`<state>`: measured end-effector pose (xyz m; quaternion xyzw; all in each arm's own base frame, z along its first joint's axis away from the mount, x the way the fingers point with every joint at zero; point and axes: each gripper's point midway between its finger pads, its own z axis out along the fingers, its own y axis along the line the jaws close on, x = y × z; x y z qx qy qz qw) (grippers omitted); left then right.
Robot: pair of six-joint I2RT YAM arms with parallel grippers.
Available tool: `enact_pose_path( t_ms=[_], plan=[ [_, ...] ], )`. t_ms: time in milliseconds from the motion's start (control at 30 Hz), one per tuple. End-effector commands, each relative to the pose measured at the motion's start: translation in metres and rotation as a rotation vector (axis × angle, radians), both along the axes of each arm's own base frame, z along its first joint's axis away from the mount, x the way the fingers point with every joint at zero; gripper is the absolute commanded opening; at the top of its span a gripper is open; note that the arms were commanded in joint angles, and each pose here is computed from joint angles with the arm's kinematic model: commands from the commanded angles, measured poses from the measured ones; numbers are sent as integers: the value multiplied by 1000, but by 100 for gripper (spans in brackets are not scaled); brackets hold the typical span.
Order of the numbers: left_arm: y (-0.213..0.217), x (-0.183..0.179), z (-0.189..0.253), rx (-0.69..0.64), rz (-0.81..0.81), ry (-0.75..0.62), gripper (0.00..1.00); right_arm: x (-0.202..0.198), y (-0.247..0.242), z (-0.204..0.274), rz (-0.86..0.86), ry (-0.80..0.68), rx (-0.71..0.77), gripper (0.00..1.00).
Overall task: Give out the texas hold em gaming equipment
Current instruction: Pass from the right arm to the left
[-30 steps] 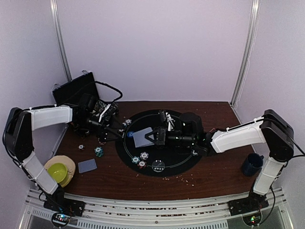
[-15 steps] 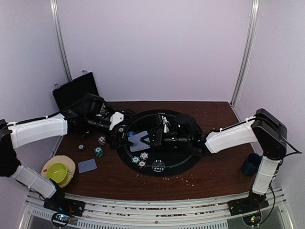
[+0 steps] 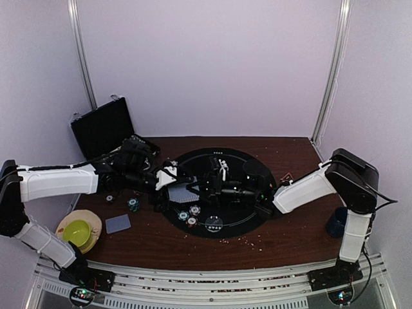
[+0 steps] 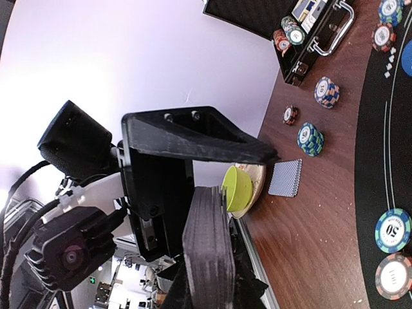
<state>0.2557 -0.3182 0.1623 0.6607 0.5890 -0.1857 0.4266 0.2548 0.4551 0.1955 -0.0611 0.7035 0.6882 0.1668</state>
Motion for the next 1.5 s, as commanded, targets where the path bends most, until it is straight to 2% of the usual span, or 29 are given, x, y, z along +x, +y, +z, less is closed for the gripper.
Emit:
enact_pose_path(
  t_ms=[0,200,767,800,967,1200,1267,1467],
  plan=[
    [-2,3,12,-65,-3,-75,98,2,-4,9,-4,7,53,1],
    [-2,-3,10,-61,-22,-57,90,10,-11,6,-41,5,44,1],
    [-7,-3,6,-80,-25,-25,79,13,-2,-13,-21,43,27,2],
    [-7,-3,6,-80,-25,-24,79,13,-1,-13,-19,42,29,2],
    [-7,-1,0,-65,-17,-13,97,12,-1,-9,-15,38,40,2],
    [-9,3,-9,-50,-6,2,97,10,-1,-2,-7,32,58,2],
    [-9,2,-9,-53,-11,7,94,9,-1,-2,-8,32,56,2],
    [-9,2,-10,-54,-12,5,74,10,-2,-2,-9,31,56,2]
  ],
)
